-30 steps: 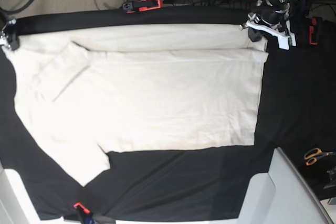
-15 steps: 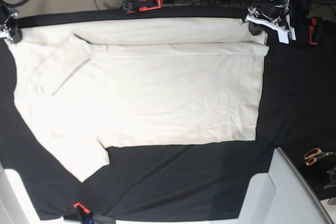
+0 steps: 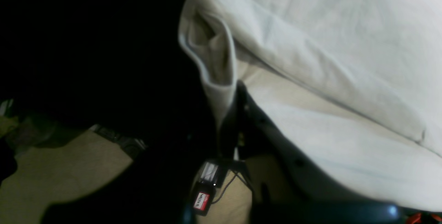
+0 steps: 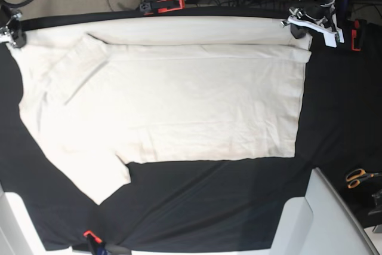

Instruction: Fold the T-shirt properly

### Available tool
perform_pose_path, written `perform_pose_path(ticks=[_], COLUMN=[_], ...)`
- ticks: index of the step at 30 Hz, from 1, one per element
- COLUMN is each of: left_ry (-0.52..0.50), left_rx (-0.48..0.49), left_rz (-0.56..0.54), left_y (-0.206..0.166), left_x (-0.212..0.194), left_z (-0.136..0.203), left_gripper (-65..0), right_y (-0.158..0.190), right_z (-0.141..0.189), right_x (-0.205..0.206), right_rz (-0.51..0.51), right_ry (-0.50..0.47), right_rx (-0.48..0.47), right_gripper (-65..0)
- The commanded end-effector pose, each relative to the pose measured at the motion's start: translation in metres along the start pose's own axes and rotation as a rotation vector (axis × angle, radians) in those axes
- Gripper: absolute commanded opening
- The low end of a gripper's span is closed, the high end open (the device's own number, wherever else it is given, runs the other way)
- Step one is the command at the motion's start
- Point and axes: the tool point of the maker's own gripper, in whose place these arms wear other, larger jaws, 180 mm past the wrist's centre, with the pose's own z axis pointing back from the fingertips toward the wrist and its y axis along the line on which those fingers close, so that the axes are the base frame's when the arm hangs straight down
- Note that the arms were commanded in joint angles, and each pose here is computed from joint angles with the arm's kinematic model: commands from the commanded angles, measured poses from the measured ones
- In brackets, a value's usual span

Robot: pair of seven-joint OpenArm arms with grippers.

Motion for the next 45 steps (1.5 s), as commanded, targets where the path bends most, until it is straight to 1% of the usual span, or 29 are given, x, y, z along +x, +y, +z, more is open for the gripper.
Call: perform_pose_path(ticks=[1,3,4,7,9,10,13,14,16,20,24,25,28,31,34,36,37,39,41,45], left_ry=[-0.019,-0.011,-0.01,0.008,0.009,0.008,0.016,0.014,0.001,-0.032,-0.061,-0.07,-0.104,-0.189,-0.294,-0.383,-0.412,-0.446,-0.431,-0.356], left_rx=[0.024,0.029,0.029,0.03,0.031,0.032,0.04,0.042,0.062,0.123,0.186,0.207,0.269,0.304,0.335,0.324,0.312,0.285,0.233,0.143], left_rz=[-0.007,-0.009,-0.006,0.001,0.002,0.006,0.003,0.003,0.012,0.044,0.059,0.055,0.049,0.057,0.043,0.01,-0.014,-0.042,-0.078,-0.141], left_y=[0.009,0.011,0.011,0.012,0.012,0.012,0.016,0.016,0.025,0.049,0.075,0.081,0.101,0.112,0.116,0.106,0.1,0.09,0.071,0.035], left_x=[0.004,0.001,0.0,-0.007,-0.008,-0.009,-0.012,-0.012,-0.007,0.002,0.009,0.012,0.024,0.052,0.089,0.124,0.139,0.159,0.176,0.191], left_z=[0.005,0.007,0.007,0.006,0.006,0.006,0.009,0.009,0.012,0.022,0.034,0.037,0.049,0.062,0.079,0.088,0.089,0.086,0.073,0.047], left_gripper=[-65.0,-65.0,-64.8,-48.9,-40.5,-36.7,-25.8,-23.0,-19.4,-18.3,-18.3,-18.3,-18.3,-19.1,-18.8,-18.9,-19.1,-18.8,-19.1,-19.1], right_y=[-0.005,-0.006,-0.006,-0.004,-0.007,-0.007,-0.009,-0.011,-0.012,-0.027,-0.031,-0.034,-0.037,-0.031,-0.011,0.011,0.024,0.051,0.079,0.115], right_z=[0.008,0.009,0.008,0.007,0.008,0.008,0.01,0.011,0.011,0.023,0.026,0.029,0.043,0.052,0.059,0.054,0.051,0.037,0.02,-0.027], right_x=[0.017,0.015,0.011,0.006,0.004,0.004,0.002,0.001,0.001,0.006,0.007,0.007,0.023,0.041,0.077,0.1,0.114,0.131,0.152,0.169], right_rz=[0.016,0.016,0.008,0.002,0.0,0.0,0.0,-0.001,-0.001,-0.032,-0.037,-0.032,-0.015,0.024,0.107,0.168,0.208,0.271,0.319,0.348], right_ry=[-0.047,-0.043,-0.039,-0.036,-0.031,-0.031,-0.027,-0.026,-0.028,-0.06,-0.068,-0.07,-0.125,-0.17,-0.234,-0.257,-0.265,-0.25,-0.252,-0.228], right_rx=[-0.007,-0.01,-0.008,-0.004,-0.009,-0.009,-0.015,-0.018,-0.019,-0.048,-0.057,-0.065,-0.083,-0.085,-0.069,-0.032,-0.015,0.031,0.082,0.149], right_gripper=[-63.9,-59.7,-55.7,-39.5,-31.5,-29.4,-28.7,-28.7,-28.7,-28.5,-28.5,-28.5,-28.5,-28.5,-28.5,-28.5,-28.5,-28.5,-28.4,-28.4])
